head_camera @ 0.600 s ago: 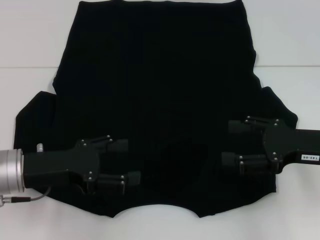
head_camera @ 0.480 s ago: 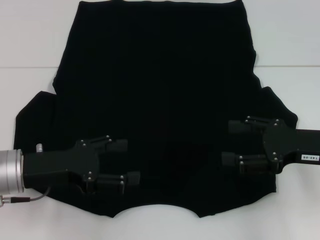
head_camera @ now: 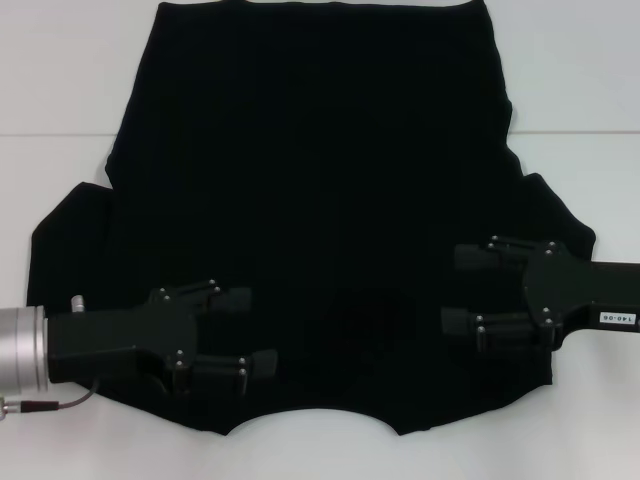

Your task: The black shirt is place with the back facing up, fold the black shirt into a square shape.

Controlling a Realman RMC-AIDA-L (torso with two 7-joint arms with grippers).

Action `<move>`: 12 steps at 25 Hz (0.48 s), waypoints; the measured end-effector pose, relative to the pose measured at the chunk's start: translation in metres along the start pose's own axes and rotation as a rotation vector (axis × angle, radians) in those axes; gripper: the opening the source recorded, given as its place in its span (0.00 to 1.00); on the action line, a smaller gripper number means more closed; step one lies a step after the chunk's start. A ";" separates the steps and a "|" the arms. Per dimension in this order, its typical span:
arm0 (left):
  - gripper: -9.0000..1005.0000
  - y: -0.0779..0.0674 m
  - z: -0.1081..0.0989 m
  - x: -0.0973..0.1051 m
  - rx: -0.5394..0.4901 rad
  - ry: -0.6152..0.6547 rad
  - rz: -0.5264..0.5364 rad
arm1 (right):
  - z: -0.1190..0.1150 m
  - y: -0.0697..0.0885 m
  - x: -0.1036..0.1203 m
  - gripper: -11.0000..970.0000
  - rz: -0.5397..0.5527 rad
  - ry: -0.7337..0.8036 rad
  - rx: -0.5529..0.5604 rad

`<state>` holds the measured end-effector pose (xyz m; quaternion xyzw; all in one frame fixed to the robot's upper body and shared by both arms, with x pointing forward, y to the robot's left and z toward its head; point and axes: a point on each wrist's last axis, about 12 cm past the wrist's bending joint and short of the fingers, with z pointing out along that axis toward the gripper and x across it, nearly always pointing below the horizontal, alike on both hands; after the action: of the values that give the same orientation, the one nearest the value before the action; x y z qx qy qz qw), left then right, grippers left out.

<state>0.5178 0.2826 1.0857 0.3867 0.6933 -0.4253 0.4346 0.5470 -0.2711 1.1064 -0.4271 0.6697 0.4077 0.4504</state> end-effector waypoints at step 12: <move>0.94 0.024 -0.025 -0.005 -0.224 -0.024 -0.346 | 0.005 0.001 0.000 0.95 0.013 -0.010 -0.007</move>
<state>0.5343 0.3132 1.0905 0.2059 0.7872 -0.4185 0.4034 0.5468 -0.2664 1.1055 -0.4222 0.6687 0.4151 0.4498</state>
